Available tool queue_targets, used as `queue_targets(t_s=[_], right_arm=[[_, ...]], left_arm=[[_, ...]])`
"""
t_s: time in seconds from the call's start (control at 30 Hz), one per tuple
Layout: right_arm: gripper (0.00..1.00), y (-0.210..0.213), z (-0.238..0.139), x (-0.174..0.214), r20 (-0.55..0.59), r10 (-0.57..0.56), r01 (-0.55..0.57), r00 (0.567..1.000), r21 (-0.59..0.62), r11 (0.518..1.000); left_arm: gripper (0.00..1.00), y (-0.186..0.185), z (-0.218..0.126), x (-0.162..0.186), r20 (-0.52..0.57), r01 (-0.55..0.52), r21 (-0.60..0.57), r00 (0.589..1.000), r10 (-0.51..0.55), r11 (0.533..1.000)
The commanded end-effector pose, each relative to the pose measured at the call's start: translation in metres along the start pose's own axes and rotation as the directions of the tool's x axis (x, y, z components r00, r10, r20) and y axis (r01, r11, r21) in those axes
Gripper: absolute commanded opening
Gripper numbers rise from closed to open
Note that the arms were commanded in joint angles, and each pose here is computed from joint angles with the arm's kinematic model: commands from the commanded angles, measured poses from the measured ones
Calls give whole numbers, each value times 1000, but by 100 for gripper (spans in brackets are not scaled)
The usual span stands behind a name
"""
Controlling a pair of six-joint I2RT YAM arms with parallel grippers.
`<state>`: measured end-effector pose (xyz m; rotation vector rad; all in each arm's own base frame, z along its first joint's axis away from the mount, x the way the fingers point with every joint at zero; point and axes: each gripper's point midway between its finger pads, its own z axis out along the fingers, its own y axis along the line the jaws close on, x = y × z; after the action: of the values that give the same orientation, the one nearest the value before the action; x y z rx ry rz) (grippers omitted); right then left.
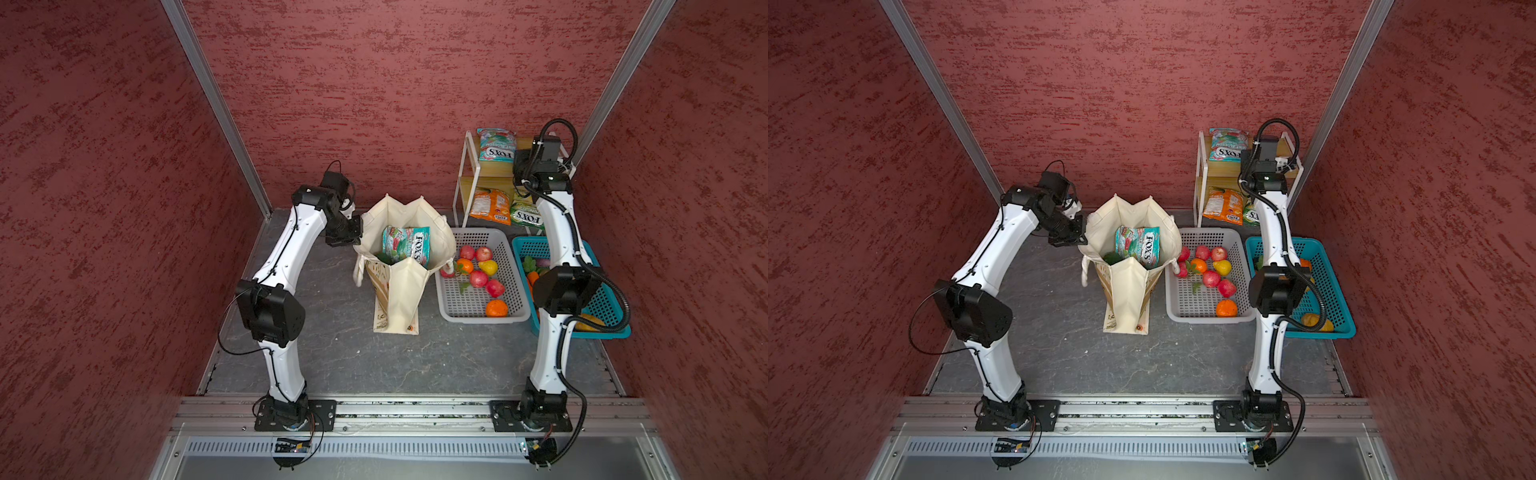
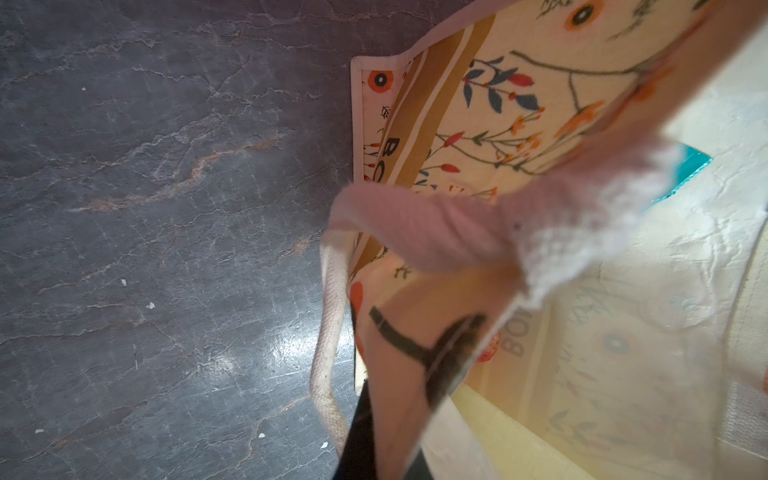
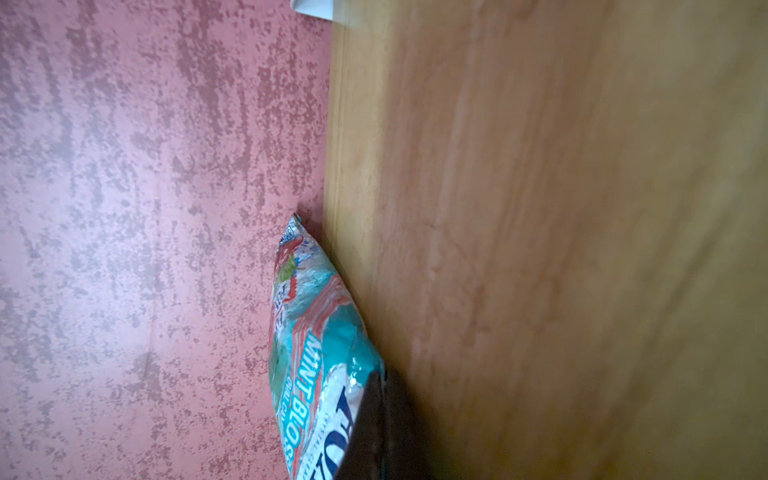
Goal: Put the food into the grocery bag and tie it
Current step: 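Grasp the teal FOXS Mint Blossom bag on the top shelf with the right gripper, then pull the mint candy bag off the shelf and carry it over the tote bag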
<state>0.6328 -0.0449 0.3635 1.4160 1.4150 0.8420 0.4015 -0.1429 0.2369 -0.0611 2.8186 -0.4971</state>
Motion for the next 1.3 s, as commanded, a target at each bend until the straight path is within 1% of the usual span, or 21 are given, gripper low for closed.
queue_targets(t_s=[0.0, 0.23, 0.43, 0.67, 0.87, 1.0, 1.13, 1.27], right_arm=[[0, 2, -11, -1, 27, -29, 28, 999, 25, 999], [0, 50, -54, -13, 53, -61, 66, 997, -86, 994], [0, 86, -91, -15, 38, -83, 88, 996, -185, 979], [0, 107, -120, -10, 4, -110, 108, 994, -241, 964], [0, 122, -142, 1, -28, -162, 147, 986, -292, 945], [0, 134, -158, 9, -45, -211, 184, 976, -339, 923], [0, 151, -181, 16, -37, -274, 237, 961, -399, 886], [0, 164, -204, 24, -41, -316, 265, 948, -450, 853]], left_arm=[[2, -2, -18, -8, 73, -21, 18, 997, 20, 1000], [2, 1, -18, -4, 68, -20, 14, 998, 19, 1000], [2, 2, -18, -2, 62, -25, 9, 998, 24, 1000], [2, 3, -17, 2, 64, -19, 15, 998, 18, 1000], [2, 2, -13, 1, 58, -15, 22, 998, 14, 1000], [3, 1, -13, -1, 57, -15, 24, 998, 14, 1000], [2, 1, -11, -2, 50, -16, 23, 999, 15, 1000], [2, -1, -8, -1, 40, -18, 27, 999, 17, 999]])
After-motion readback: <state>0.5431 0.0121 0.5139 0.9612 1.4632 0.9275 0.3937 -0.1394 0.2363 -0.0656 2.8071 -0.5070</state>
